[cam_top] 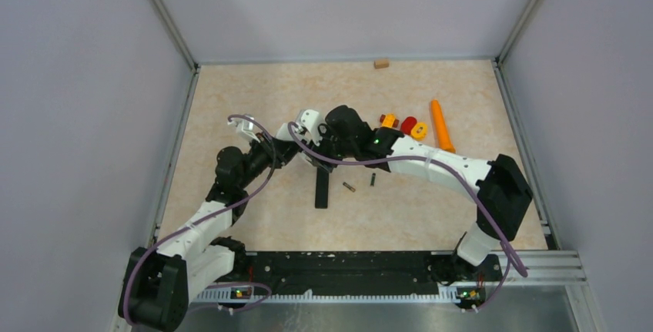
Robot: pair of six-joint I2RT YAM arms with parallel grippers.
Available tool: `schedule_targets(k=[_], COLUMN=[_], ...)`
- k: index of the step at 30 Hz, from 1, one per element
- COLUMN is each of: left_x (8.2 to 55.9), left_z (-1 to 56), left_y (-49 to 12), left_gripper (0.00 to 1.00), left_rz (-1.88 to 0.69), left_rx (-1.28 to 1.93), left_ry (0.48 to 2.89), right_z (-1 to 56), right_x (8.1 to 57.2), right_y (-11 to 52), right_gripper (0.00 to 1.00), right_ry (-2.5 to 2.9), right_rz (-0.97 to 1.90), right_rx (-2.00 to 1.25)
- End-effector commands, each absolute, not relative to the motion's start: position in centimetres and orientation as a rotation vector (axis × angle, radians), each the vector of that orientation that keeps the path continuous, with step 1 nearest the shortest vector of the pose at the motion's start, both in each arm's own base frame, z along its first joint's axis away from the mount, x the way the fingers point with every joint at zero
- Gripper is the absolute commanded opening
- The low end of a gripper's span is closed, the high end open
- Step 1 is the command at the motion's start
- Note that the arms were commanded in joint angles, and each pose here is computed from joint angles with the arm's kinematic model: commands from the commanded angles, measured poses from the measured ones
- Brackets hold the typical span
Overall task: Load the batteries into the remote control
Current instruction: Load the battery cover into the remote control.
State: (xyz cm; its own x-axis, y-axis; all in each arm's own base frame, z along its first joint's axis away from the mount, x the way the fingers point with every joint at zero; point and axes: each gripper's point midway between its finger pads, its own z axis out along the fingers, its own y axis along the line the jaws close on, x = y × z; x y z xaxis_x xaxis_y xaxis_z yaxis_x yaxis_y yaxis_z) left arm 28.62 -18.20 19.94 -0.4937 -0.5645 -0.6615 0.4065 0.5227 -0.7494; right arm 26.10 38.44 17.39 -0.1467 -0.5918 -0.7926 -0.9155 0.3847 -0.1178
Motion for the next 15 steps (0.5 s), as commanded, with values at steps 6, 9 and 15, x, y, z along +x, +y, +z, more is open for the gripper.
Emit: schedule_targets(k=[6,9,15], left_x=[28.85,28.82,28.47], left_z=[23.02,23.10,23.24], left_y=[-18.13,-18.19,-18.58], left_gripper=[0.00,0.00,0.00], left_rz=[-1.167,-1.169,-1.187], left_rx=[-0.088,-0.083,-0.045], left_ry=[1.624,1.624,1.627], right_z=[18.97,19.07,19.28], right_x=[26.15,26.26,26.52], right_y=[39.80,39.85,40.30], right_gripper=[0.45,0.45,0.45], right_ry=[1.802,1.798,1.788], right_rz=[0.533,0.531,0.535], right_rx=[-1.314,-1.309,-1.309])
